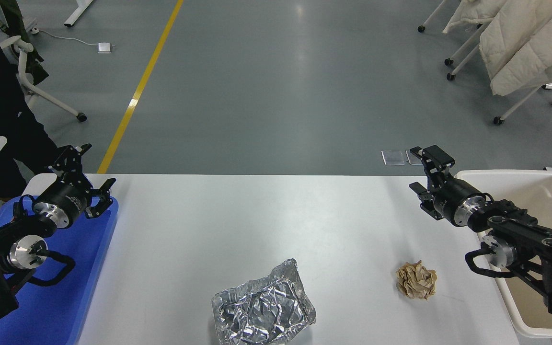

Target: Clean the table surface

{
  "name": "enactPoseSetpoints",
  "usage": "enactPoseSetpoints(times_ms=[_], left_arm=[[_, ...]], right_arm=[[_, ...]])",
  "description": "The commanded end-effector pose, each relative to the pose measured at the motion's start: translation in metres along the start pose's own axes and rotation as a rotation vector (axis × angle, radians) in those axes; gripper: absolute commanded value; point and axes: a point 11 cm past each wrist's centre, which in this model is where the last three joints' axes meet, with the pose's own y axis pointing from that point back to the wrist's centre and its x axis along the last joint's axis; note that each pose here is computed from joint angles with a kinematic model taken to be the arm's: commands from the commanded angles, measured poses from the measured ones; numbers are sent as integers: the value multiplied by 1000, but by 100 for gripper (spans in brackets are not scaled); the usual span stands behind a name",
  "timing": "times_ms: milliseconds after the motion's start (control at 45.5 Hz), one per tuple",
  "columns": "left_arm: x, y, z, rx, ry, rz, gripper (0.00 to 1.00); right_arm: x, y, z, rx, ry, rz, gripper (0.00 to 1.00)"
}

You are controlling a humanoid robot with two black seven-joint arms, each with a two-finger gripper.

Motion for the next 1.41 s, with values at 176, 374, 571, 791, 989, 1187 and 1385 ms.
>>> enactPoseSetpoints(times_ms=[176,374,571,791,989,1187,1385], left_arm=[[0,0,1,-1,0,-1,100],[0,0,1,-1,0,-1,100],[0,0,0,0,0,0,100],[0,0,0,0,0,0,100],[0,0,0,0,0,0,100],[0,0,0,0,0,0,100],[0,0,0,0,0,0,100]], right_arm=[[13,37,12,-73,68,-73,100],[31,73,22,-163,131,-120,100],[36,99,47,-305,154,-178,100],[32,128,51,-362,137,-224,100],[11,147,35,-400,114,-295,100],[-1,159,17,-455,124,-337,100],[-15,168,18,-589,153,-381,100]])
